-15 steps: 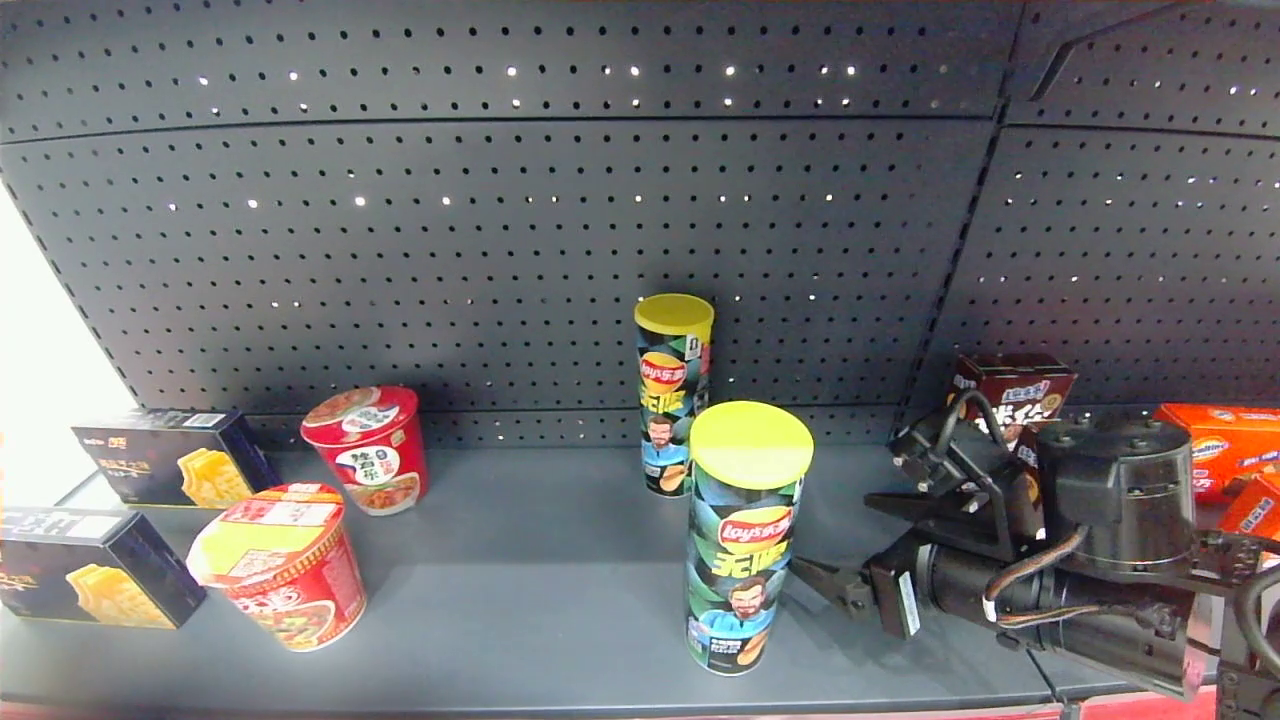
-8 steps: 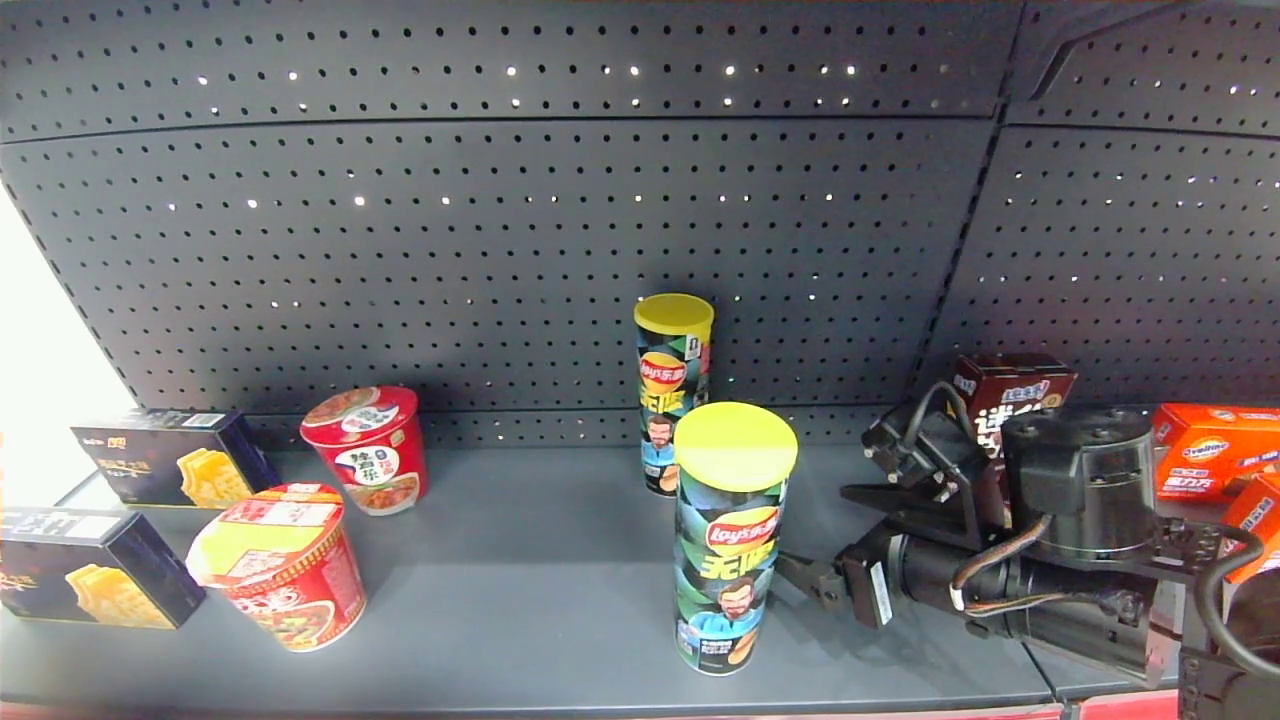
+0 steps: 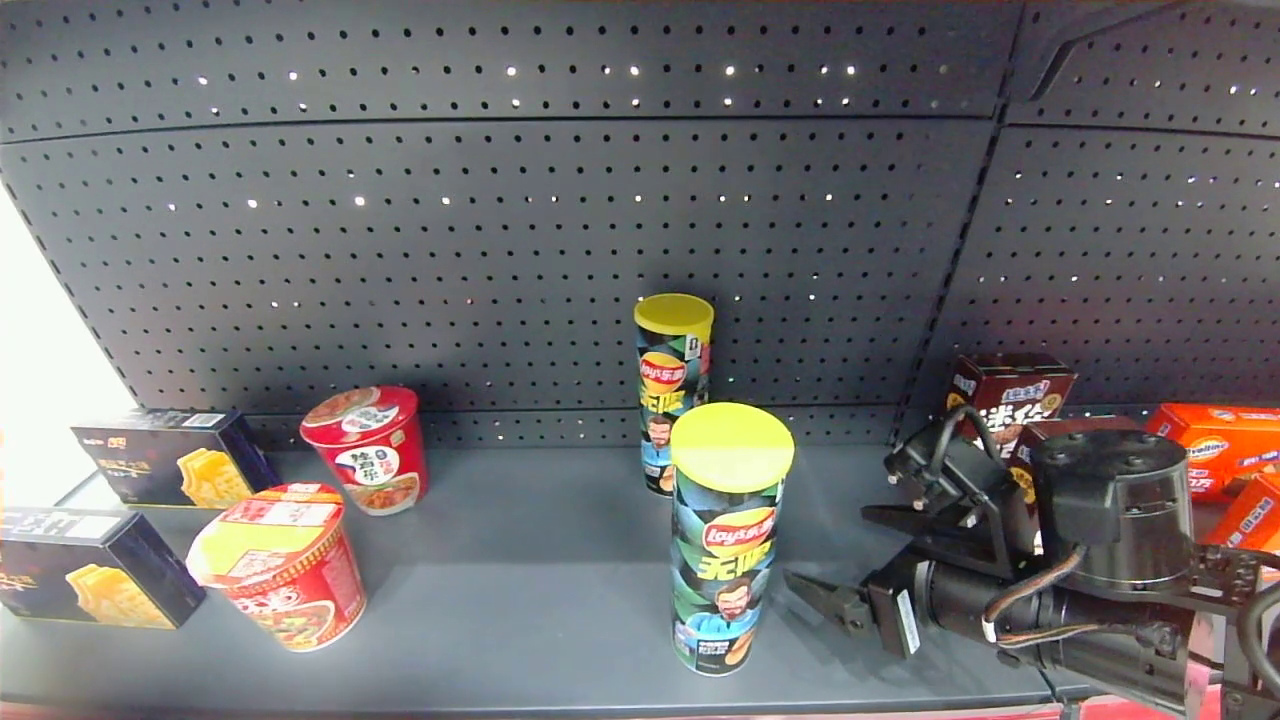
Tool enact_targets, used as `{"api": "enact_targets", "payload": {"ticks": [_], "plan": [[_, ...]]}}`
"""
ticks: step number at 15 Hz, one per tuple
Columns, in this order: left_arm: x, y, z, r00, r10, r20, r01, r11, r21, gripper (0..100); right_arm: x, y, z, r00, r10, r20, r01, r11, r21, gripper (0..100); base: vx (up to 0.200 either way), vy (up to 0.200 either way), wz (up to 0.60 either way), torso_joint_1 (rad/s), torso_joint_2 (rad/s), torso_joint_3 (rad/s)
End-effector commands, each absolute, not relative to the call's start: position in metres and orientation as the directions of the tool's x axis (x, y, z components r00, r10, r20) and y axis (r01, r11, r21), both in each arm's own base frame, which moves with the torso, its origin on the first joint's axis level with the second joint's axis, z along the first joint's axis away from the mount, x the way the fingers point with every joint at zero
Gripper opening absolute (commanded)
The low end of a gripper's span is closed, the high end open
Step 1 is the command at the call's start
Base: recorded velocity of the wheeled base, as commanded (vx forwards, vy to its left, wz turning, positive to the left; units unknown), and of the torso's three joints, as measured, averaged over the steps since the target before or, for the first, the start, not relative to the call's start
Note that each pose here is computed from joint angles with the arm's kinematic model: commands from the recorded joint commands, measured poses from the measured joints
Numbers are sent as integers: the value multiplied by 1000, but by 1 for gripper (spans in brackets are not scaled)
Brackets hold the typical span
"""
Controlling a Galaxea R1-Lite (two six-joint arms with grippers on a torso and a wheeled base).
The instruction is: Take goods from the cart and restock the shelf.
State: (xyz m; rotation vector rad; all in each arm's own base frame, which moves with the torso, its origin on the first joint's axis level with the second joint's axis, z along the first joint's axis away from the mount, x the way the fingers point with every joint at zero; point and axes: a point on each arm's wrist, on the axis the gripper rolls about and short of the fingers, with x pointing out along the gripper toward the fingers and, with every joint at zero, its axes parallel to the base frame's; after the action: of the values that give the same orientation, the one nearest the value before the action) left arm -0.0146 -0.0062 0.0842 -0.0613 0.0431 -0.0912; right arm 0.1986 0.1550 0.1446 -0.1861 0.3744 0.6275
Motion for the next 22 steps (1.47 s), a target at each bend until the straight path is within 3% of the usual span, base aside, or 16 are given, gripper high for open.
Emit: {"api": "enact_targets", "payload": {"ticks": [1, 22], "plan": [[-14, -6, 84, 995, -92, -42, 89, 994, -65, 100, 195, 155, 148, 745, 547, -382, -610, 790, -57, 100, 0, 0, 0, 0, 0, 0], [-14, -6, 84, 995, -87, -42, 84, 994, -76, 100, 207, 179, 143, 716, 575, -397, -644, 763, -57, 100, 0, 0, 0, 0, 0, 0]]}}
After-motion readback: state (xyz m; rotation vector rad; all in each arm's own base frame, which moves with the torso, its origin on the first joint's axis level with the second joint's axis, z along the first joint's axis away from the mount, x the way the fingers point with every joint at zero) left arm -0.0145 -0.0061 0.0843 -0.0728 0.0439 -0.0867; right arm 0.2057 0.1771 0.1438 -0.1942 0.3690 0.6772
